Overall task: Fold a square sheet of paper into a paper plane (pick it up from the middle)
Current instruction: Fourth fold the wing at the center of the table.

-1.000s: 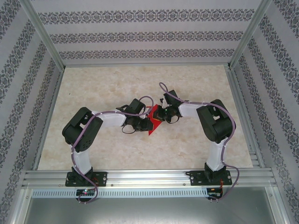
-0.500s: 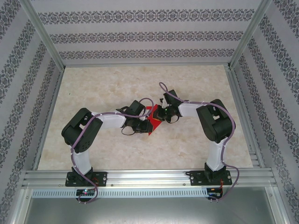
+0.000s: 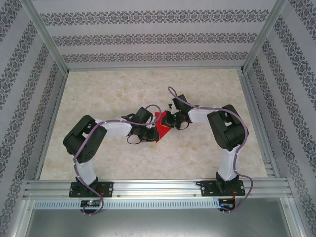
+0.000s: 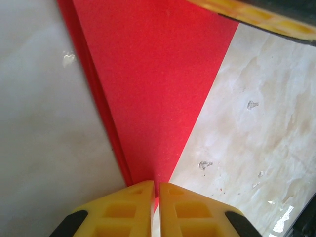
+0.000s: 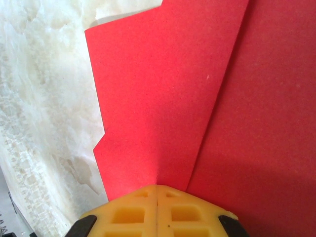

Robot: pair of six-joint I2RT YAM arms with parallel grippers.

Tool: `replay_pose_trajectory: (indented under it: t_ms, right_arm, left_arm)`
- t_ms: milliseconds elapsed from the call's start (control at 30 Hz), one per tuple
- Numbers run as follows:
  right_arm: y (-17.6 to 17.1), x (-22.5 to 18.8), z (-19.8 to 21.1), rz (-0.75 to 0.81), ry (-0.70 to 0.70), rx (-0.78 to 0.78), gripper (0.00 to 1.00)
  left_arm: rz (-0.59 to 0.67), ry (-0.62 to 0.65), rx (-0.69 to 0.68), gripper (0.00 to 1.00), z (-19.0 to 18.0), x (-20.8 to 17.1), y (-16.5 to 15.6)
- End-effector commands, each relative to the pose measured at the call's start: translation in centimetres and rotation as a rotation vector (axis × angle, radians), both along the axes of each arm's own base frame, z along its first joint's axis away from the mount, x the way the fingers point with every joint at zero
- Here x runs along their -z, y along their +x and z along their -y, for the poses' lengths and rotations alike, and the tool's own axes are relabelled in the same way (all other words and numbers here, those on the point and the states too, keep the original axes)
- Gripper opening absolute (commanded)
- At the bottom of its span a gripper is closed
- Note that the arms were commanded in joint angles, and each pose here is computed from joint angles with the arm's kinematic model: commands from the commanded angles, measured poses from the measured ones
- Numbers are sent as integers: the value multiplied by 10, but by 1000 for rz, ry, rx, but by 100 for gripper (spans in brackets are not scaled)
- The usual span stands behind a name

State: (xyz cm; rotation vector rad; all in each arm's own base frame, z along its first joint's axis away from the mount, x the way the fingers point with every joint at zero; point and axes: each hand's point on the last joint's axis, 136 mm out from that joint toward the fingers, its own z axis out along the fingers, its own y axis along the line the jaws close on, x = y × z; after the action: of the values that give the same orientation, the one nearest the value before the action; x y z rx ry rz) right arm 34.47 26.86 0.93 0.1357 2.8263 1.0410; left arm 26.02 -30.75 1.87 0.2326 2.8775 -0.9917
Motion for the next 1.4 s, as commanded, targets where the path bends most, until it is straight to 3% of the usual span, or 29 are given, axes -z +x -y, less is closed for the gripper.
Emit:
replay_pose_trajectory:
  t_ms: [0,433,767,1100,1367]
  right_arm:
    - [-28,70,46,-143,-240,46,0]
    - [-28,71,47,-149,-248,50,0]
    - [-30,75,47,-160,-251,54,0]
    - [-31,78,45,-169,-245,55,0]
    - [-31,78,45,-170,-243,58,0]
  left_arm:
    - [-46,34,44,11,-10,10,-24]
    - [-49,76,121,6,-24,10,-46]
    - [182,-63,21,7,7,-50,8]
    - [195,-56,-36,7,30,-32,50]
    - [159,3,-52,6,22,0,52]
